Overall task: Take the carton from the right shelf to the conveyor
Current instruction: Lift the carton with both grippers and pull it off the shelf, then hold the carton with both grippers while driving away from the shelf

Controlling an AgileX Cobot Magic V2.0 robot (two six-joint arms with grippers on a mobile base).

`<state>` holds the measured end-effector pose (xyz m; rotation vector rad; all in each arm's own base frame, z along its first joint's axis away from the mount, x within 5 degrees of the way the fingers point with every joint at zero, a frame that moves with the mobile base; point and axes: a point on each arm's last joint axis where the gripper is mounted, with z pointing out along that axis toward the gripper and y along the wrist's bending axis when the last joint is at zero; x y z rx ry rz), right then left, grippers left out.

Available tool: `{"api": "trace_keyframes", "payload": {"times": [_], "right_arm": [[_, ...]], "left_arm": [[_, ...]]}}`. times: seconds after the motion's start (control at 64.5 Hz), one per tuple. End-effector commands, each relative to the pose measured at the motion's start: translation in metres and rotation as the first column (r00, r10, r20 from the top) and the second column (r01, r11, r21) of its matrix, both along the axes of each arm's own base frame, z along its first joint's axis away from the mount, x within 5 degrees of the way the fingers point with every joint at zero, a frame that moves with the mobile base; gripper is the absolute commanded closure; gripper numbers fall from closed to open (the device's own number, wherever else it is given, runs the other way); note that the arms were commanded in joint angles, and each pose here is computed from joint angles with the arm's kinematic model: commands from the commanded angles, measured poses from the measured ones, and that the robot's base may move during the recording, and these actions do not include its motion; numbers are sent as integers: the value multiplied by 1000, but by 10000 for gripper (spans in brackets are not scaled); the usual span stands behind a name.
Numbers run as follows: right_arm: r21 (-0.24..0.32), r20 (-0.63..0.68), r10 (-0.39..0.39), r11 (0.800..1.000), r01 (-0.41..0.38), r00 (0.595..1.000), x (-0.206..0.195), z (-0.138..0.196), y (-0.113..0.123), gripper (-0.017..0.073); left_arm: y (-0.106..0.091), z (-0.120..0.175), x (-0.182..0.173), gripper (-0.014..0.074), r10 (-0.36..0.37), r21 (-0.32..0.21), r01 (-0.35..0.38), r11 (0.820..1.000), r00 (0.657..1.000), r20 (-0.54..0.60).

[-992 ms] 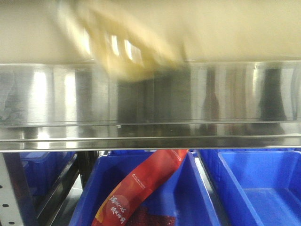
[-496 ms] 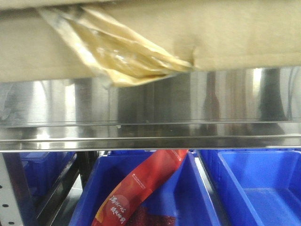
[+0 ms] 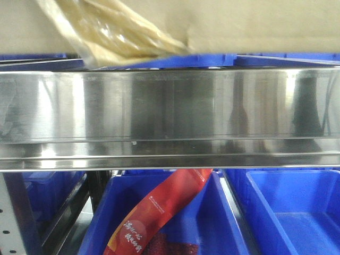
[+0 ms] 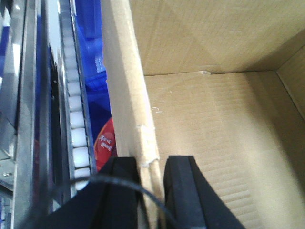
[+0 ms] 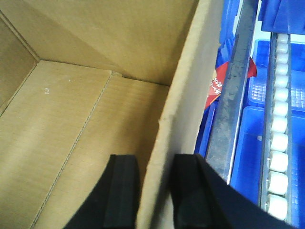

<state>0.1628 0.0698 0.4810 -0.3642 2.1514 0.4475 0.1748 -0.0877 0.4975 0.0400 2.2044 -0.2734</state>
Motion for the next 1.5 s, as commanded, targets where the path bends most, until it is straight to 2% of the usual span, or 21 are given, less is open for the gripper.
{"api": "trace_keyframes", "payload": {"times": [0.0,0.186,1.488], "right_arm": [[-20,71,-2,1000,3,997,-6,7,-4,623],[-20,71,-2,1000,3,997,-6,7,-4,623],[-20,71,-2,1000,3,997,-6,7,-4,623]], "left_arm": [[9,7,-3,607,28,44,-31,999,998,58],[10,8,-2,607,40,59,-44,997,997,68],[10,8,-2,607,40,59,-44,997,997,68]]}}
